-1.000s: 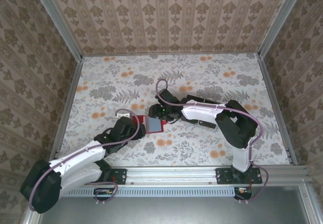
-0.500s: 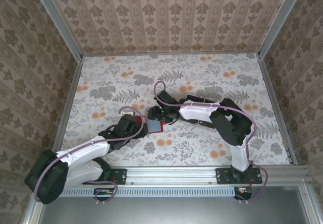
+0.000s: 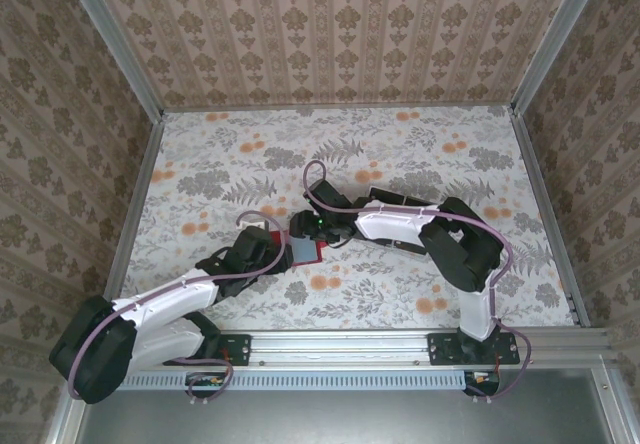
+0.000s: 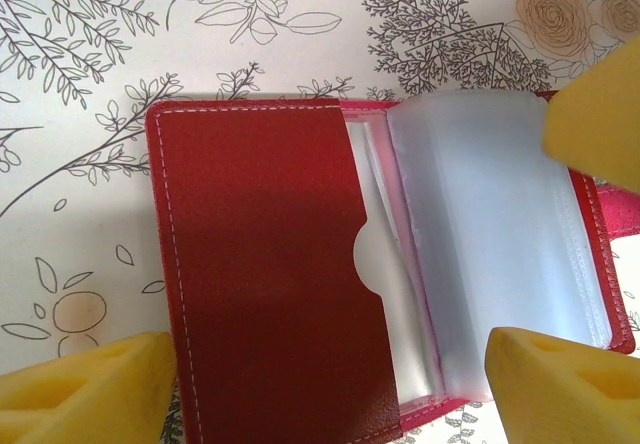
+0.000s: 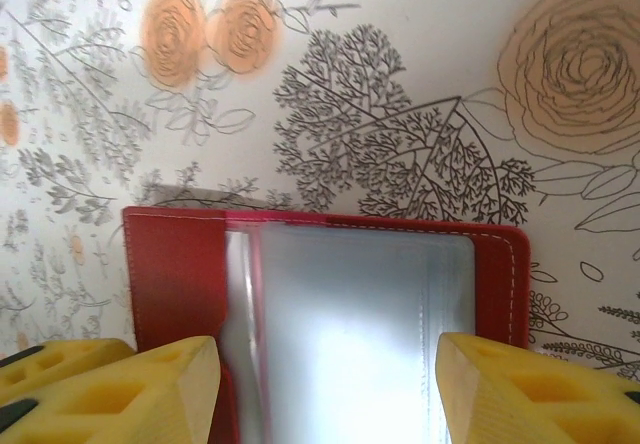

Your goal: Put the credit cards into the card holder

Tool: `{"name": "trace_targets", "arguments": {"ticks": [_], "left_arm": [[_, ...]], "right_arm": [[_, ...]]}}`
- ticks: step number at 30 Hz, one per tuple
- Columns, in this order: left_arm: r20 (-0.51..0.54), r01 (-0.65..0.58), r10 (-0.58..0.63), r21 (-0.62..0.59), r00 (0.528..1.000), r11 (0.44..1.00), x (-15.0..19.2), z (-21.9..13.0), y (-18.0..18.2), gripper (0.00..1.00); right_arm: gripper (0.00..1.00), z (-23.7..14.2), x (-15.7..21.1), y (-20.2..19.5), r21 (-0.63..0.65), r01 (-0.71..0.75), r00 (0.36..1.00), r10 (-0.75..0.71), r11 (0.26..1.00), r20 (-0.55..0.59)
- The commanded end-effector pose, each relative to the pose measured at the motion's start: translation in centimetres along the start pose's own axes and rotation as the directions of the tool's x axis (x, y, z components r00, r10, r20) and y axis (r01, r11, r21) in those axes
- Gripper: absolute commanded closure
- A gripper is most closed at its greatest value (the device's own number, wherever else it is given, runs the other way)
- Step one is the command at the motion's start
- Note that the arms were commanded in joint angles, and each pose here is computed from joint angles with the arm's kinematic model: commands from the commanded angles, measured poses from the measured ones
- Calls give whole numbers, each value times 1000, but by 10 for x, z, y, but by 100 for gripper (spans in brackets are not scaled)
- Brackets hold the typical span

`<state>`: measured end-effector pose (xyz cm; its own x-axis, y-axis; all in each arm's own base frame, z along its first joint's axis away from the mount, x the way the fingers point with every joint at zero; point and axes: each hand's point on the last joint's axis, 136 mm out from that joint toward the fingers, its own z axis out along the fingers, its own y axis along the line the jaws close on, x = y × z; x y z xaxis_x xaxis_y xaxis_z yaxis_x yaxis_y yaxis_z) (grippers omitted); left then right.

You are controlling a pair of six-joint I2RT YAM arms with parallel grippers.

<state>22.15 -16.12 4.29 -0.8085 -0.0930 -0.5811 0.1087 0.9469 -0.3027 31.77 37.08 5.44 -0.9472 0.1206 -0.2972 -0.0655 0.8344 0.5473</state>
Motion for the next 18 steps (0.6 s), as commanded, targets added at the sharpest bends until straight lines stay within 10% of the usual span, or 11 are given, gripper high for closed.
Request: {"name": "trace_targets", "arguments": {"ticks": [1,18], "left_arm": [[31,-14,13,14,999,1000,-11,-5,-6,18],[26,-23,23,16,999,1000,-8,-6,-4,17]], "right_arm": [[39,-14,-5,11,-9,22,1000,-22,1000,21],[39,23,15,10,-4,6,998,-7,1000,-62]]}}
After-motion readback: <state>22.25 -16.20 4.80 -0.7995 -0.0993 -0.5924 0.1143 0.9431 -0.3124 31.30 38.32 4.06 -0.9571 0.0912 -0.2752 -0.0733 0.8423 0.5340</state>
